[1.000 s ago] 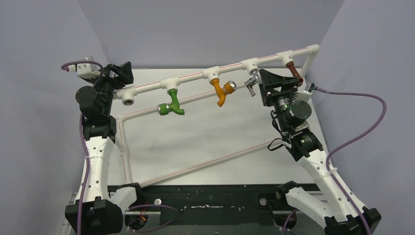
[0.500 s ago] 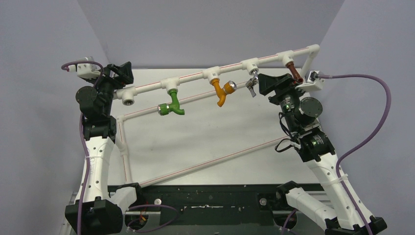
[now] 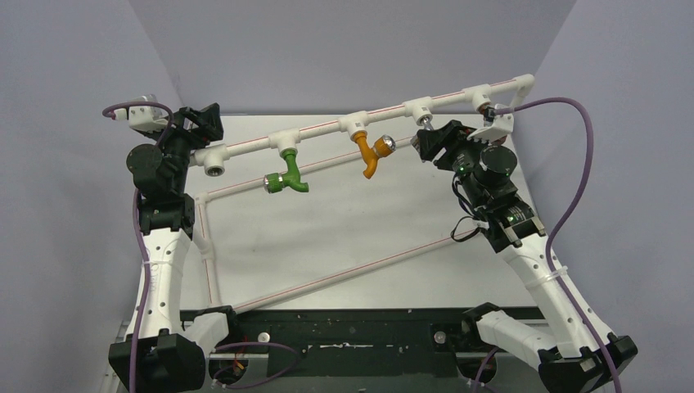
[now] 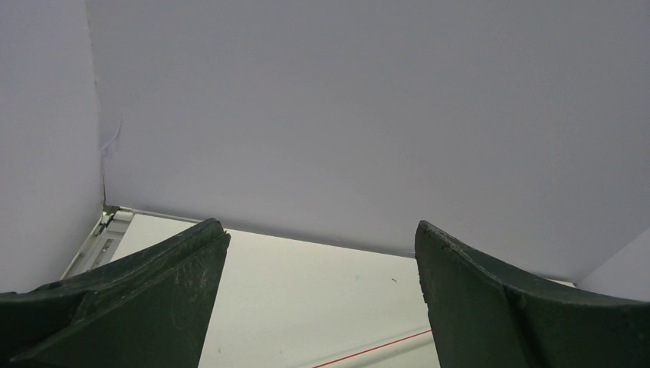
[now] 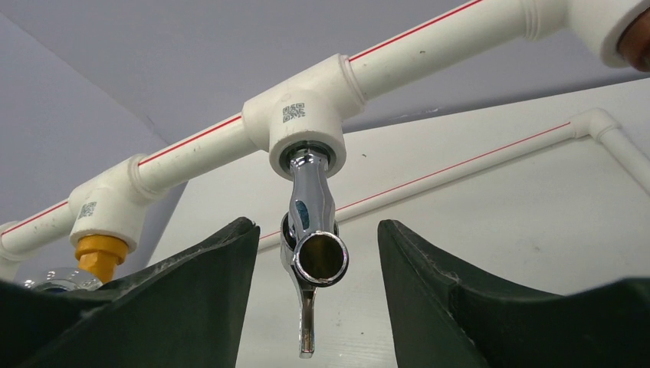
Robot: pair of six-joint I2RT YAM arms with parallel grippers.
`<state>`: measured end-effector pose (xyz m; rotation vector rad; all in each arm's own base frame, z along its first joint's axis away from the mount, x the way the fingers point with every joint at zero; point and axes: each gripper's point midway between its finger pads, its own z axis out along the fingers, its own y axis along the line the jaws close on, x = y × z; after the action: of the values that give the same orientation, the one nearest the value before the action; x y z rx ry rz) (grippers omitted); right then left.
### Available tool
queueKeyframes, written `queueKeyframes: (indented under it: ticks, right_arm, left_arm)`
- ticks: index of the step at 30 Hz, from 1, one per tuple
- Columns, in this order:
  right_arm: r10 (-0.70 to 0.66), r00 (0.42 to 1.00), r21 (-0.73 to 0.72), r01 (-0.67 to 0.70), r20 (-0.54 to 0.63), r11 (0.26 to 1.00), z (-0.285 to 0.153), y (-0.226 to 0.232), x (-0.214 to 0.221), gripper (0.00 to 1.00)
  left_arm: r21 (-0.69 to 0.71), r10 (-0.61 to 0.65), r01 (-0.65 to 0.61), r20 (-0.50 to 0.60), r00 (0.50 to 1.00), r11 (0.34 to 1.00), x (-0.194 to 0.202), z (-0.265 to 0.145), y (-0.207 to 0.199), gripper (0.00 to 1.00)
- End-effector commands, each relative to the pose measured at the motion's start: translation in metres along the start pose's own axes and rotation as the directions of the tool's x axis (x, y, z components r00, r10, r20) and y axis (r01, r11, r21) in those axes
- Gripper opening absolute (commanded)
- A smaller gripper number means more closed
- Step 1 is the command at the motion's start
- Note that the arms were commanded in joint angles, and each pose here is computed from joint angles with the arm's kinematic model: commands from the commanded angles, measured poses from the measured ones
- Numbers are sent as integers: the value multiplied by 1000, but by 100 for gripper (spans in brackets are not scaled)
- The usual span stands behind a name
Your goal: Install the water faucets
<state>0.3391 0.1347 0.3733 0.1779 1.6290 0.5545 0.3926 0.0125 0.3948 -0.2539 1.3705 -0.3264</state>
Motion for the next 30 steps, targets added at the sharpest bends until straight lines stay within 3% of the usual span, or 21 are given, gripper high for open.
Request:
queueKeyframes:
  ticks: [1,13,24,26,29,30]
  right_arm:
    - [27,998,-31,-26,52,999,3,10,-15,57]
    - [166,984,-15,-165,67,986,14,9,-11,45]
    - [327,944,-58,-324,48,944,20,16,3,28]
    - [359,932,-53,-356,52,933,20,14,4,20]
    - [422,905,-75,-417,58,906,18,17,3,1]
    - [452,890,-84,-447,59,891,17,19,2,0]
  left_arm:
    - [-175,-108,39,-404,909,984,135,-26,53,90]
    - [-176,-109,40,-404,908,984,135,-26,54,90]
    - [-176,-109,40,-403,909,984,135,-26,54,90]
    - [-175,-109,40,-403,908,984,135,-26,54,90]
    - [-174,-109,40,-402,909,984,134,-26,53,90]
    - [-174,-109,41,-402,909,984,134,-26,53,90]
